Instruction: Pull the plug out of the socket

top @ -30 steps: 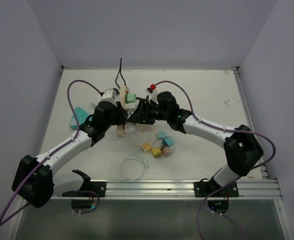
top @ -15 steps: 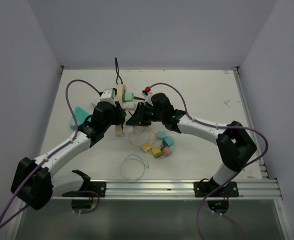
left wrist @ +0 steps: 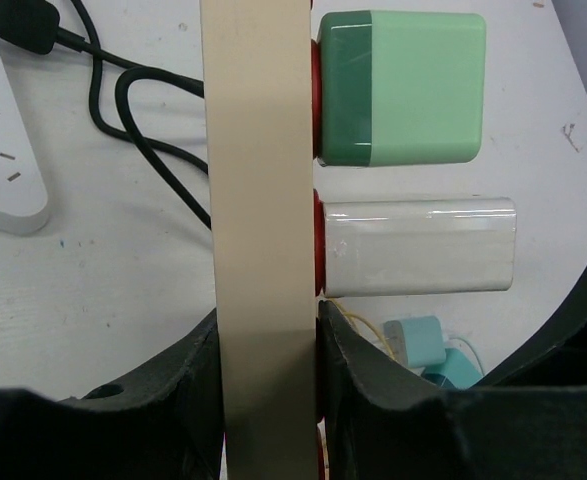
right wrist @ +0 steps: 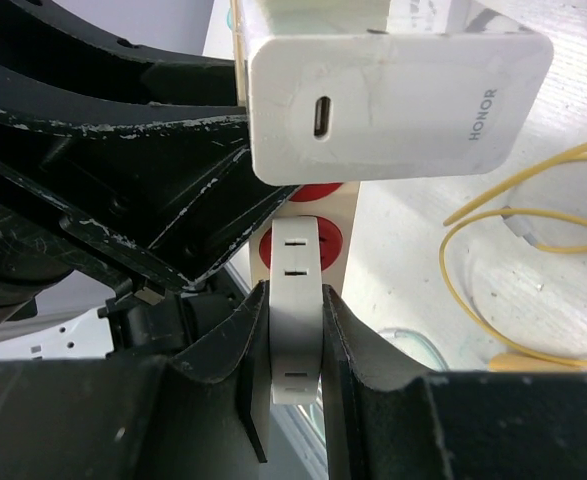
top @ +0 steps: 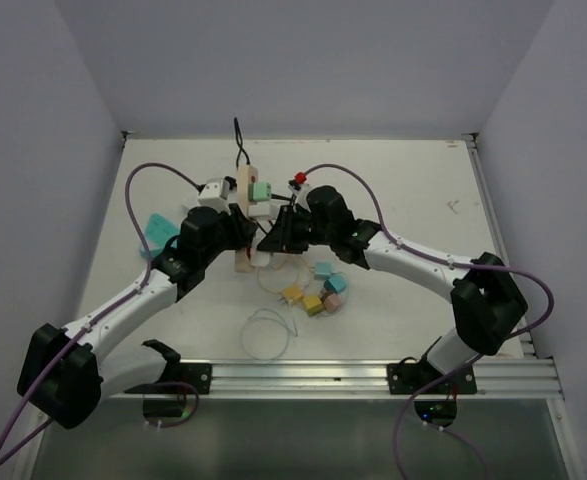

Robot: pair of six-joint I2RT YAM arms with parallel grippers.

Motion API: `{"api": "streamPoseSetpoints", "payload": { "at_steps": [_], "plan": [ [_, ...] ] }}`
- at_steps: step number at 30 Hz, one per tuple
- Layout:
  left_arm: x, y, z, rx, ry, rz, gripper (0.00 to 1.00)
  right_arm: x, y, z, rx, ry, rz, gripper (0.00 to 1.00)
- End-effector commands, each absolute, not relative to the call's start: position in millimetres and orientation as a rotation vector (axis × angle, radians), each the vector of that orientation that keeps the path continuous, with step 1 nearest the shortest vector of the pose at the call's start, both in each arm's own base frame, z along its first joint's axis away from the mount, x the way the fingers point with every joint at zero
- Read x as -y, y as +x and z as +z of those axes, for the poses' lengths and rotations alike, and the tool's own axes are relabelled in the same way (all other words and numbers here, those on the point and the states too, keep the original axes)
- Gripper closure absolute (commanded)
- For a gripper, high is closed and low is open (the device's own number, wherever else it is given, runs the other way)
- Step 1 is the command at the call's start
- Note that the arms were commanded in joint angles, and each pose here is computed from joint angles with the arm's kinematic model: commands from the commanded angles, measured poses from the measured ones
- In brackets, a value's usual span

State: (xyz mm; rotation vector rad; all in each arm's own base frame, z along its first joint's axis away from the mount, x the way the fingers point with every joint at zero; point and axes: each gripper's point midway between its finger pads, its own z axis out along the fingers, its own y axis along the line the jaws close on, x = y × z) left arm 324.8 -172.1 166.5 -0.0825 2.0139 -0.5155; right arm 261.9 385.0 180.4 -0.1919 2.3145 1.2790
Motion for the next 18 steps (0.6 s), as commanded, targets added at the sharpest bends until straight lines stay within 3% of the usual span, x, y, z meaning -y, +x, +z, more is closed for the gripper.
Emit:
{"api": "streamPoseSetpoints", "payload": {
  "at_steps": [1,12,18],
  "plan": [
    [100.5,355.0,195.9,-1.834,-0.224,-0.179,1.0,-349.6,248.2,193.9,-2.396,-0.217,1.187,1.0],
    [76.4,357.2,205.7,-1.82,-0.275,-0.026,1.0,-320.3,250.1,208.4,-2.423,-0.179,1.138,1.0],
    [89.6,357.8,228.3,-1.785,-0.236,-0.118,1.0,-299.3,259.3,196.2,-2.42,-0.111,1.157,1.0]
  ]
}}
